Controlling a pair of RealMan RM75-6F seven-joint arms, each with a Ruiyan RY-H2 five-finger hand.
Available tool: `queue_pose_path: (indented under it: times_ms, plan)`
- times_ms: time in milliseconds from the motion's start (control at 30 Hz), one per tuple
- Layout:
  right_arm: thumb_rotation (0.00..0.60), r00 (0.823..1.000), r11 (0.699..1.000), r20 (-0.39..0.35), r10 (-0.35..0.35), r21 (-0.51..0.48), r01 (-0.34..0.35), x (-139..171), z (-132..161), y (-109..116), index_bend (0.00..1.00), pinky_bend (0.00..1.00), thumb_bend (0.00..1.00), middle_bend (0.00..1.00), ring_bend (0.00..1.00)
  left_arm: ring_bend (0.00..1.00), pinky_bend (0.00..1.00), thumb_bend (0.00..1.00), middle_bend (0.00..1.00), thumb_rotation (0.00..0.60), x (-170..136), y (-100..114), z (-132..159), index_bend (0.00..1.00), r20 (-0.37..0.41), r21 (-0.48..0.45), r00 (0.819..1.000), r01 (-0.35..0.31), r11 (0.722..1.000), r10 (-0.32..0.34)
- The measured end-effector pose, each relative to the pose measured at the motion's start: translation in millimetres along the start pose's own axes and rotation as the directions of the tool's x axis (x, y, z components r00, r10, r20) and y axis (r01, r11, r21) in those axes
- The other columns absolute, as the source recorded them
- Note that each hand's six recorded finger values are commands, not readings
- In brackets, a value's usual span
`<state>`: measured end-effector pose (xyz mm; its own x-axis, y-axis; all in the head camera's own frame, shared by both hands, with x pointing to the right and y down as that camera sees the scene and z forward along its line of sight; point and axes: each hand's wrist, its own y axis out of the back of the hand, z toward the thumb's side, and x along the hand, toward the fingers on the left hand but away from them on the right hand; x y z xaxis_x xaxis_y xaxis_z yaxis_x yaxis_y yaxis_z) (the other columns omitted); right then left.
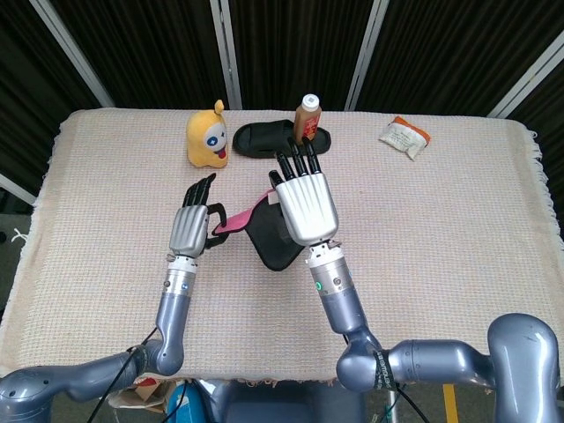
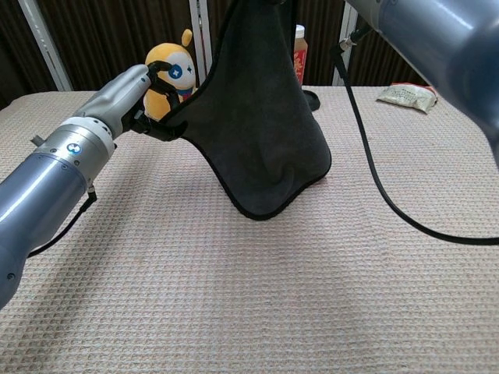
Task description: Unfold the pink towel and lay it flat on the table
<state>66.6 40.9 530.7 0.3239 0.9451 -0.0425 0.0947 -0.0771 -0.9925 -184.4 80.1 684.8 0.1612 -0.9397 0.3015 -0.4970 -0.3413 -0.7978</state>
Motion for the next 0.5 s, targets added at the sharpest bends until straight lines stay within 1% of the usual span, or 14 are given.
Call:
queue_pose_path:
  times_ms: [200, 267, 400, 500]
  plan:
    - [0.6, 1.0, 1.0, 0.005, 0.001, 0.003, -0.001, 3, -5, 0, 0.65, 0.11, 0.5, 0.29, 0.12, 0.0, 0.0, 0.54, 0.02, 0.6, 2, 7, 4, 0.66, 0.016, 0.001, 1.0, -0.014, 1.0, 0.014]
    - [0.6, 1.0, 1.0, 0.011, 0.002, 0.0, -0.002, 3, -8, 0, 0.65, 0.11, 0.5, 0.29, 0.12, 0.0, 0.0, 0.54, 0.02, 0.6, 4, 14, 7, 0.67, 0.025, -0.005, 0.999, -0.027, 1.0, 0.028]
    - [0.6, 0.999, 1.0, 0.033, 0.011, -0.007, -0.011, 6, -20, -3, 0.65, 0.11, 0.5, 0.29, 0.12, 0.0, 0.0, 0.54, 0.02, 0.6, 8, 33, 16, 0.67, 0.054, -0.014, 0.996, -0.067, 0.998, 0.067]
    - [0.6, 0.998, 1.0, 0.051, 0.02, -0.018, -0.019, 8, -30, -6, 0.65, 0.11, 0.5, 0.29, 0.12, 0.0, 0.0, 0.54, 0.02, 0.6, 13, 52, 23, 0.67, 0.078, -0.017, 0.991, -0.104, 0.994, 0.105]
